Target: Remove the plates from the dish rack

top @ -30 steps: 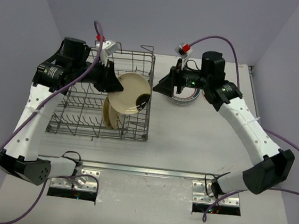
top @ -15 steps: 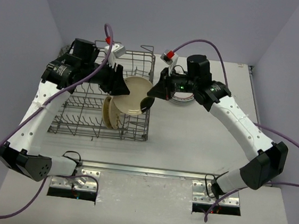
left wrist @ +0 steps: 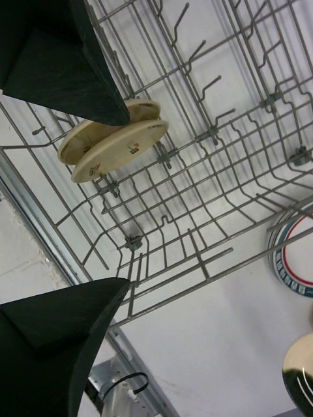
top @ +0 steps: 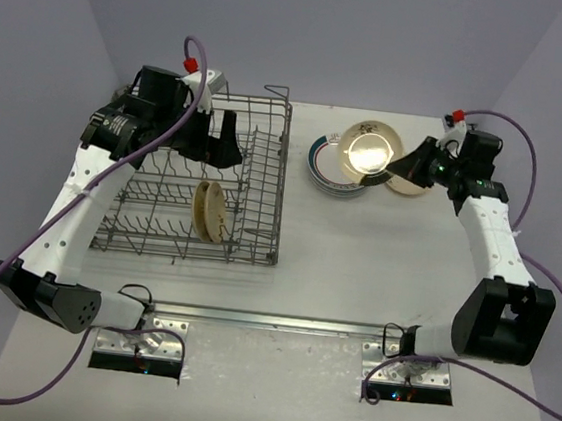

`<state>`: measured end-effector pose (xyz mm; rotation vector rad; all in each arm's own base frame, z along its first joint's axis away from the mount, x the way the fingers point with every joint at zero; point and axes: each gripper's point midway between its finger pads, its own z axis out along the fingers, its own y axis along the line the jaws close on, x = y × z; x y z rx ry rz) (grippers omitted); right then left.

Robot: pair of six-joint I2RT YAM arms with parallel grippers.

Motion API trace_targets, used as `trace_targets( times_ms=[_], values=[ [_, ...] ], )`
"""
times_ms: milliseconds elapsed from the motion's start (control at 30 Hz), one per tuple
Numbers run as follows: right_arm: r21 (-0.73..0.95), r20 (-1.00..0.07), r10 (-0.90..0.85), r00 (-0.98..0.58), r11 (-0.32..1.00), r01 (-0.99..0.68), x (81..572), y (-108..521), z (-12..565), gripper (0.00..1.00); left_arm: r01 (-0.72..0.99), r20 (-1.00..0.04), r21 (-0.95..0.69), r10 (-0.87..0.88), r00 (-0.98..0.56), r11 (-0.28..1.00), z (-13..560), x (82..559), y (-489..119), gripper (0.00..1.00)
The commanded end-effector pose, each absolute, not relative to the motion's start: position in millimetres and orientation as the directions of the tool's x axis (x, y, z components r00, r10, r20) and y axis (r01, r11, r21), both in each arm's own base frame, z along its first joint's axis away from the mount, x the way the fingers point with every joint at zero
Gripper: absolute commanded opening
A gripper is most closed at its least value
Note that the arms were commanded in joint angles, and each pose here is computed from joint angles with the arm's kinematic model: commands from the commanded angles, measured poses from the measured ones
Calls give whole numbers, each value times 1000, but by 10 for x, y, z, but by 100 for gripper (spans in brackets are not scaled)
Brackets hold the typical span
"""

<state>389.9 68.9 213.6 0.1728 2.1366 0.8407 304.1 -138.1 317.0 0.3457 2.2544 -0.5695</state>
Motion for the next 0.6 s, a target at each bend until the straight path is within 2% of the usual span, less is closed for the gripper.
trace_targets(
  times_ms=[0, 200, 400, 567],
  values=[
    [650, -571, 617, -541, 743, 161, 4150, -112, 1916, 0, 307, -788, -259, -17, -616, 916, 3332, 3279, -1162, 100],
    [660, -491, 723, -486, 673, 334, 4539, -588, 1567, 0, 271, -775, -236, -12, -632, 933, 3209, 3295, -1070, 100],
    [680, -403, 780, -479, 605, 414, 4774, -799, 1189, 0, 248, -769, -206, 0, -639, 947, 3157, 3283, -984, 100],
    [683, -372, 791, -485, 588, 434, 4873, -830, 938, 0, 234, -753, -198, 6, -658, 952, 3047, 3276, -952, 100]
  ],
)
